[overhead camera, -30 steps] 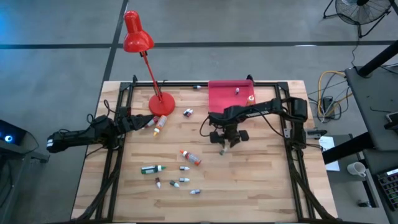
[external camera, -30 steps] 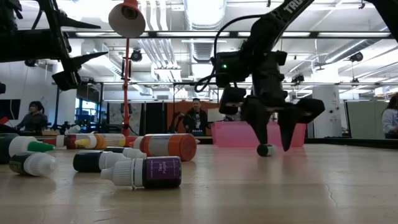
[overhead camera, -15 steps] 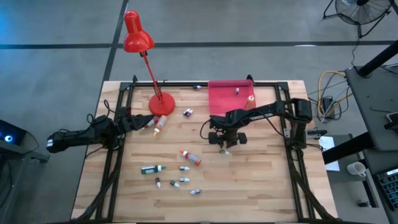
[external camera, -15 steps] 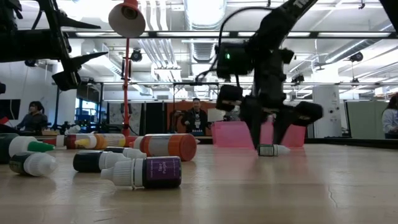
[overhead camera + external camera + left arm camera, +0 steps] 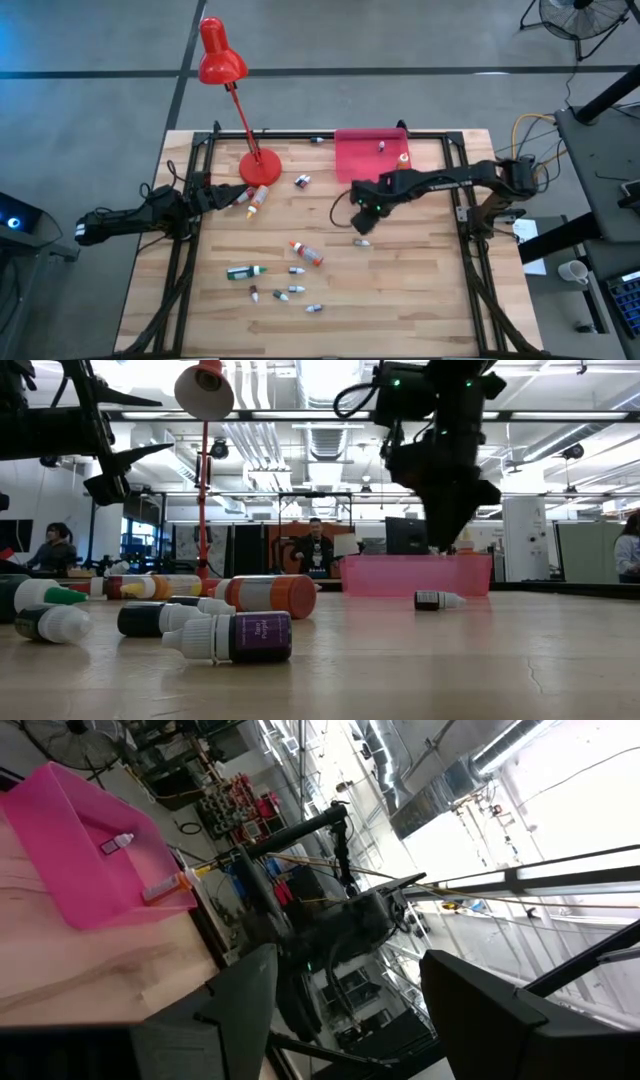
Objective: Pick & Place food coloring
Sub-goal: Put the small green food coloring bottle into the red bin
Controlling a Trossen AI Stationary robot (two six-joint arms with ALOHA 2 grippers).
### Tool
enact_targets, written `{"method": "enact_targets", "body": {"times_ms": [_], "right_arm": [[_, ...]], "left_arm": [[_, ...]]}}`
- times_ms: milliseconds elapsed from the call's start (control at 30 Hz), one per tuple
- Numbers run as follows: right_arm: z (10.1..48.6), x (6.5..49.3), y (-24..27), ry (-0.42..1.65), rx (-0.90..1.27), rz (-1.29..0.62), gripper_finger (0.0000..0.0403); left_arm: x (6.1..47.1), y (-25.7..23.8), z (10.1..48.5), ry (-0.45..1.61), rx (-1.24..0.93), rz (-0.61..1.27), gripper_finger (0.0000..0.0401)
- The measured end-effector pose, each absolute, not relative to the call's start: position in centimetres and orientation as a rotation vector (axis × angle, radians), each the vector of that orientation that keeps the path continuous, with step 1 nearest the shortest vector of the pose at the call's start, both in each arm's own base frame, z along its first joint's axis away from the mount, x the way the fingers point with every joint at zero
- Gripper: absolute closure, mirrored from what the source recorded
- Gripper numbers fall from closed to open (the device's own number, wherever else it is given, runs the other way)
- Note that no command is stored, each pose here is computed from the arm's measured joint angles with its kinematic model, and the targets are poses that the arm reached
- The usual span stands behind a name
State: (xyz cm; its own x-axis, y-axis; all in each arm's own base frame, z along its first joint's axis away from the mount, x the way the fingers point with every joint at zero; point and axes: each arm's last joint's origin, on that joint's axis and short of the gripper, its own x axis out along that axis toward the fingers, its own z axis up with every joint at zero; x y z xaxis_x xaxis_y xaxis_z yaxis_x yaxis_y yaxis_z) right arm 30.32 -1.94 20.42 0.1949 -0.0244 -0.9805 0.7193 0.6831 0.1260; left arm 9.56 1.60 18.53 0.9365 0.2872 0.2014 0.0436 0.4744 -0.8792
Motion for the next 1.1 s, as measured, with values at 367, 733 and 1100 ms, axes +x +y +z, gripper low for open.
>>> {"method": "enact_targets", "body": {"times_ms": [367, 733, 1100], "right_arm": [[21.6, 30.3, 3.1, 1.217, 0.363, -0.222, 0.0292], [17.0, 28.1, 5.6, 1.155, 0.133, -0.153, 0.0291], [13.6, 26.3, 5.4, 1.122, 0.106, -0.153, 0.0291]], "left_arm": [[9.6, 1.6, 18.5, -0.340, -1.071, 0.155, 0.0181], [9.6, 1.6, 18.5, -0.340, -1.071, 0.155, 0.0181], [9.6, 1.6, 18.4, -0.332, -1.072, 0.160, 0.0181]]}}
